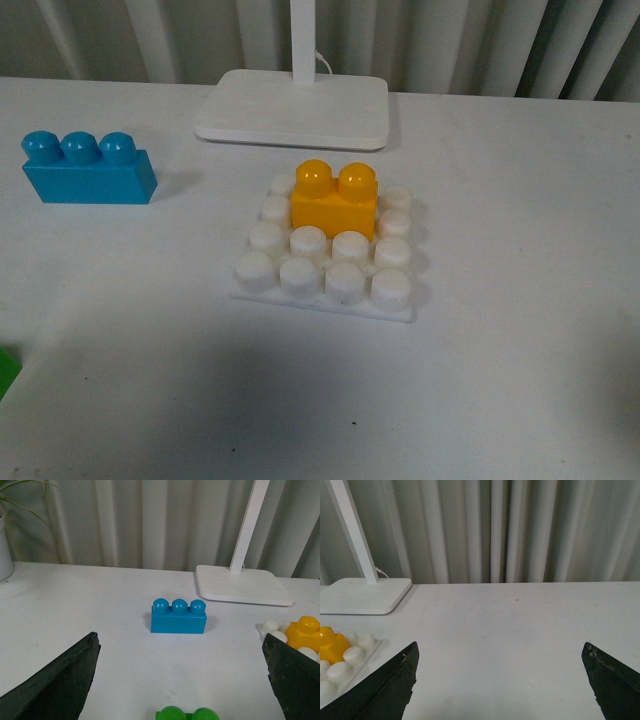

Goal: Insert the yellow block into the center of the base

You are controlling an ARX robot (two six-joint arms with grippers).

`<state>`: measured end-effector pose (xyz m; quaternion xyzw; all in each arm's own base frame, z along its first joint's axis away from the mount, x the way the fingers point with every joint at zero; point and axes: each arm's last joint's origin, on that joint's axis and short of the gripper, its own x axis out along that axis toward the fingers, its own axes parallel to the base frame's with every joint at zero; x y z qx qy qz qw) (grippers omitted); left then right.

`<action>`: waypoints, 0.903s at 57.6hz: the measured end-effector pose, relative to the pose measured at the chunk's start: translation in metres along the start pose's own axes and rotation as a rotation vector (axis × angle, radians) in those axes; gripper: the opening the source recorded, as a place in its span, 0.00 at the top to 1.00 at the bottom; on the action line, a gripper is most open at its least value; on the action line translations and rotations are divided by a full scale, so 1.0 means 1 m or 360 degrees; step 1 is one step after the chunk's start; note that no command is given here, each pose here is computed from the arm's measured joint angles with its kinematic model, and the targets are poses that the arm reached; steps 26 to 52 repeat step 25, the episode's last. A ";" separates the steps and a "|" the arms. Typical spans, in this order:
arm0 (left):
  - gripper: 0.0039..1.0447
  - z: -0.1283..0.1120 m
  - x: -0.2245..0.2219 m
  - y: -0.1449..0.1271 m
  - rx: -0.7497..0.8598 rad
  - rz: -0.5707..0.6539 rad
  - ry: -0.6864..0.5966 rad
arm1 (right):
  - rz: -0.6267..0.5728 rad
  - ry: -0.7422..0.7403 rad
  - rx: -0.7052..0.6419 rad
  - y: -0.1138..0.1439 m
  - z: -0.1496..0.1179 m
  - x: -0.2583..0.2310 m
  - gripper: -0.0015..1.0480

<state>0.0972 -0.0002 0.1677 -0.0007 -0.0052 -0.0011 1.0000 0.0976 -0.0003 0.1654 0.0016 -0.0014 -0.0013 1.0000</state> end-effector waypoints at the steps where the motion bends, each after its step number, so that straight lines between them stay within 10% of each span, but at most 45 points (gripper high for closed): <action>1: 0.06 0.000 0.000 0.000 0.0000 0.0000 0.0000 | 0.0000 0.0000 0.0000 0.000 0.000 0.000 0.09; 52: 0.06 0.000 0.000 0.000 0.0000 0.0000 0.0000 | 0.0001 0.0000 0.0000 0.000 0.000 0.000 0.09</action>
